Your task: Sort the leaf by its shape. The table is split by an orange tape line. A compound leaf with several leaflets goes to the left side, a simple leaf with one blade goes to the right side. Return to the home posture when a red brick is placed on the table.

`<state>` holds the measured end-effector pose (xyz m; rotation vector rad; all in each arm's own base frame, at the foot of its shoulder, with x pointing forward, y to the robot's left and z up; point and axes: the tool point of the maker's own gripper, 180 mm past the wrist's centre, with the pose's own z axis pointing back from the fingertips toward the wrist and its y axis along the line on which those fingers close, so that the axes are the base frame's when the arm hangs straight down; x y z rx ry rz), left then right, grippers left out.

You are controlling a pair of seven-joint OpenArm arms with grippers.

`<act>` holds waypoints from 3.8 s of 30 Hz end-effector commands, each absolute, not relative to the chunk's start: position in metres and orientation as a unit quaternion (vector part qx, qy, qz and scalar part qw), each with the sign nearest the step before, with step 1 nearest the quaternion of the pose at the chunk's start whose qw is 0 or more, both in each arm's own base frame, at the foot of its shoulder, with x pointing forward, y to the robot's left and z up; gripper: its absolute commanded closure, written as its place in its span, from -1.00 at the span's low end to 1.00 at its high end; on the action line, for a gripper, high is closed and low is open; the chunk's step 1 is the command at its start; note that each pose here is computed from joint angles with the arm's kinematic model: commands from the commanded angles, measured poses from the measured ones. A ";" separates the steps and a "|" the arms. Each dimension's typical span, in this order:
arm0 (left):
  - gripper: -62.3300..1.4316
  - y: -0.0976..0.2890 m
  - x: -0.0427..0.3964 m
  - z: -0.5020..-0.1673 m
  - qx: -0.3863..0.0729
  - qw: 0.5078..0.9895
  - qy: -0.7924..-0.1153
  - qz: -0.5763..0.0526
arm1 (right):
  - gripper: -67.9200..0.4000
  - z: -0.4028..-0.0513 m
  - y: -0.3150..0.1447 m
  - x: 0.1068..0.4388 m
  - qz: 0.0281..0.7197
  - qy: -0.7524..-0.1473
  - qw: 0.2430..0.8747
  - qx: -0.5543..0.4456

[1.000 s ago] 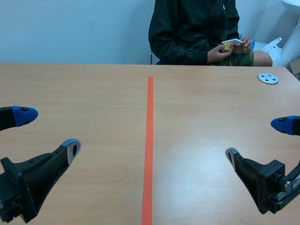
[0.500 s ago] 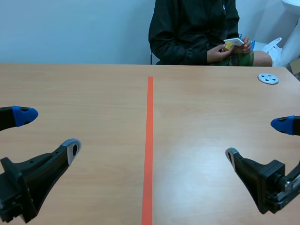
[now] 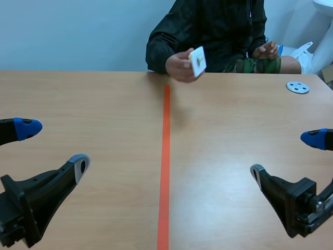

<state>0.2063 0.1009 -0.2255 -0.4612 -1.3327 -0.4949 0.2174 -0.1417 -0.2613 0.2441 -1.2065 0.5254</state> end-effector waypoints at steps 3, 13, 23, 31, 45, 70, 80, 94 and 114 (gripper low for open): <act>-1.00 0.099 0.208 -0.218 -0.213 0.725 -0.617 -0.221 | -1.00 -0.252 -0.145 0.224 0.239 -0.576 0.775 0.107; -1.00 0.099 0.208 -0.218 -0.213 0.725 -0.617 -0.221 | -1.00 -0.252 -0.145 0.224 0.239 -0.576 0.775 0.107; -1.00 0.099 0.208 -0.218 -0.213 0.725 -0.617 -0.221 | -1.00 -0.252 -0.145 0.224 0.239 -0.575 0.775 0.107; -1.00 0.099 0.208 -0.218 -0.213 0.725 -0.617 -0.221 | -1.00 -0.253 -0.145 0.224 0.239 -0.574 0.776 0.106; -1.00 0.099 0.208 -0.218 -0.213 0.725 -0.617 -0.221 | -1.00 -0.253 -0.145 0.224 0.239 -0.574 0.776 0.106; -1.00 0.087 0.220 -0.256 -0.198 0.744 -0.560 -0.306 | -1.00 -0.259 -0.147 0.222 0.241 -0.560 0.786 0.102; -1.00 0.080 0.235 -0.290 -0.213 0.750 -0.542 -0.313 | -1.00 -0.260 -0.147 0.222 0.243 -0.559 0.787 0.101; -1.00 0.049 0.249 -0.336 -0.232 0.725 -0.527 -0.376 | -1.00 -0.260 -0.147 0.222 0.243 -0.559 0.786 0.101; -1.00 0.005 0.286 -0.364 -0.255 0.707 -0.550 -0.364 | -1.00 -0.260 -0.147 0.222 0.243 -0.559 0.786 0.101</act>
